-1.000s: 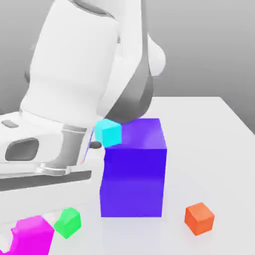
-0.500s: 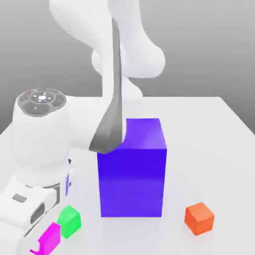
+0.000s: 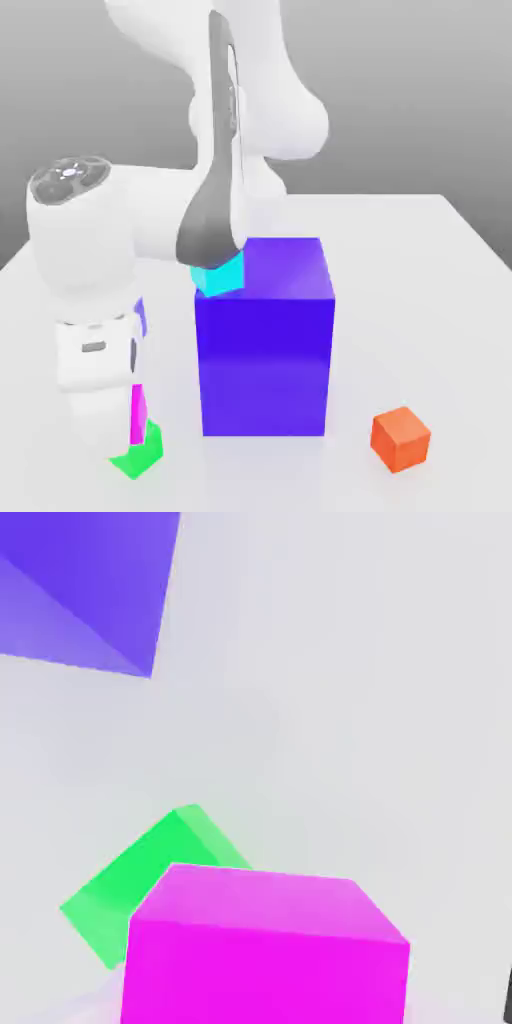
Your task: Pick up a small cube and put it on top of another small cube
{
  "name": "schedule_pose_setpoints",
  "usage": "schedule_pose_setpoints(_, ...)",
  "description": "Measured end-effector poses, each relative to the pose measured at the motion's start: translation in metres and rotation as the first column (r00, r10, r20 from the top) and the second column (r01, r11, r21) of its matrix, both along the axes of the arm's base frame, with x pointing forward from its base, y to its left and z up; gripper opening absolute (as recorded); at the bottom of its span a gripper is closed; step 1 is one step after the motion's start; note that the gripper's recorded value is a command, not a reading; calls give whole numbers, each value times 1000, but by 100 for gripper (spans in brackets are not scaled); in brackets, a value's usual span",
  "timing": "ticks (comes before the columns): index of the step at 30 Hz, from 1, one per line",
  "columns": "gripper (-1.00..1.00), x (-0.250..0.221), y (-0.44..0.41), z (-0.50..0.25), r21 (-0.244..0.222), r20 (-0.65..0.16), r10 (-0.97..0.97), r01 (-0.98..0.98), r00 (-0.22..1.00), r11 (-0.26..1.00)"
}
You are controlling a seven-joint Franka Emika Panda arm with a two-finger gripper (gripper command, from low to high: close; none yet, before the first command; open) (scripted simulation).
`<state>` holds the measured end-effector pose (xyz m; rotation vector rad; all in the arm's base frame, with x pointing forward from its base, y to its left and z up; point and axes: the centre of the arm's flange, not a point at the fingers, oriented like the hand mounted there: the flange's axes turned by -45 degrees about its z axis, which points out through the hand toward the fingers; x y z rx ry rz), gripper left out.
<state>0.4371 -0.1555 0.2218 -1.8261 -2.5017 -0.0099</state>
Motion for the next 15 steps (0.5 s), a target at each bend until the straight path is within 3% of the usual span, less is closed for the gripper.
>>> schedule_pose_setpoints(5, -100, -20, 0, 20, -21, 30, 238, -237, 971, 971)
schedule_pose_setpoints(11, -100, -22, -1, -31, -31, 32, 284, -283, 958, 958)
schedule_pose_setpoints(12, 100, -22, 0, -39, -31, 31, 285, -285, 958, 958)
schedule_pose_setpoints(15, 100, -22, 0, -39, -31, 31, 286, -285, 958, 958)
